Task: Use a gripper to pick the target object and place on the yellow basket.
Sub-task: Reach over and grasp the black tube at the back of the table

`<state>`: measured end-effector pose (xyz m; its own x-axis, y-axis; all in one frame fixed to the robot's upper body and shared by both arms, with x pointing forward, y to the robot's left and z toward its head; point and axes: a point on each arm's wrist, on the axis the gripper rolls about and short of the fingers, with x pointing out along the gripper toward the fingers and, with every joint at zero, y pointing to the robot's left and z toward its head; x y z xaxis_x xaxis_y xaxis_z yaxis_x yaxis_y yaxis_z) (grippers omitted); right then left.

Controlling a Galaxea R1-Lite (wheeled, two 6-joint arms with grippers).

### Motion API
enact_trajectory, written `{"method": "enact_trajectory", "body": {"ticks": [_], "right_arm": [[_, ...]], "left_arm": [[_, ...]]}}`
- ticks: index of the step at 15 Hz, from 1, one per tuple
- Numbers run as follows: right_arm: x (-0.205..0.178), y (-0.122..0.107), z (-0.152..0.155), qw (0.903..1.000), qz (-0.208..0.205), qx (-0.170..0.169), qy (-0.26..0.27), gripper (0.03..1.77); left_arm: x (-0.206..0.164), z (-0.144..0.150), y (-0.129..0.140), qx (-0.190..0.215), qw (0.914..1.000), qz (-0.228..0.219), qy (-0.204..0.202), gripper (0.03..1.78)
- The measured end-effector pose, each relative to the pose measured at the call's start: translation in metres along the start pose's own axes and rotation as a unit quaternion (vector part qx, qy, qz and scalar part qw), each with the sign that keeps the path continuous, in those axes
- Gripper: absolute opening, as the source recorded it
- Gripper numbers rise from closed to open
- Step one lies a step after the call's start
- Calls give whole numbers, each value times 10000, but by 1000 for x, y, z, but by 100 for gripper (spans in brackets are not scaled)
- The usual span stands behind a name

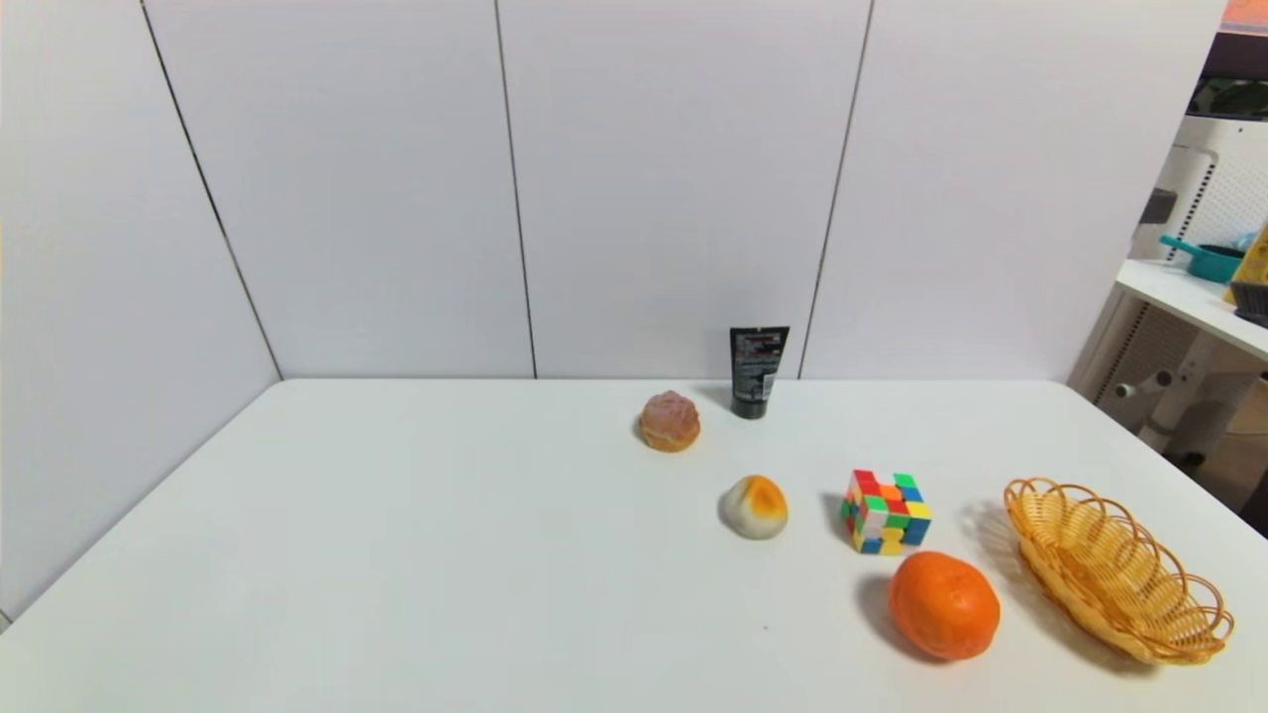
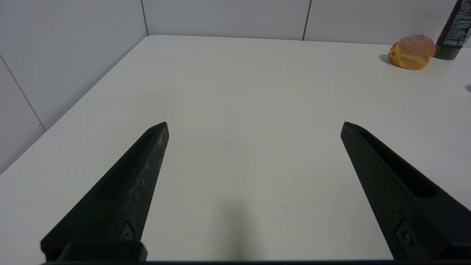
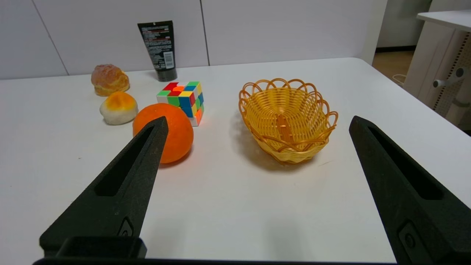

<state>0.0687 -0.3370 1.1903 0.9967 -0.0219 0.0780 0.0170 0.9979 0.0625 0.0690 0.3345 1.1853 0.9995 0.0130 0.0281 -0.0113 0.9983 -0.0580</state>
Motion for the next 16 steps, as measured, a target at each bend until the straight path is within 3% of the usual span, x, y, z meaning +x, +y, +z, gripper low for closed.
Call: {"method": "enact_trajectory", "body": {"ticks": [7,12,16], "right_arm": [[3,1,12,10000,21,-38,80,170],[30,8,115,9999,114,-22,-74,170],[90,17,209,9993,283,-62,-241,170]], "left_arm": [[0,0,0,-2,10000,0,0,169],[0,0,0,0,10000,0,0,169],[0,0,0,0,10000,2,0,169]]}}
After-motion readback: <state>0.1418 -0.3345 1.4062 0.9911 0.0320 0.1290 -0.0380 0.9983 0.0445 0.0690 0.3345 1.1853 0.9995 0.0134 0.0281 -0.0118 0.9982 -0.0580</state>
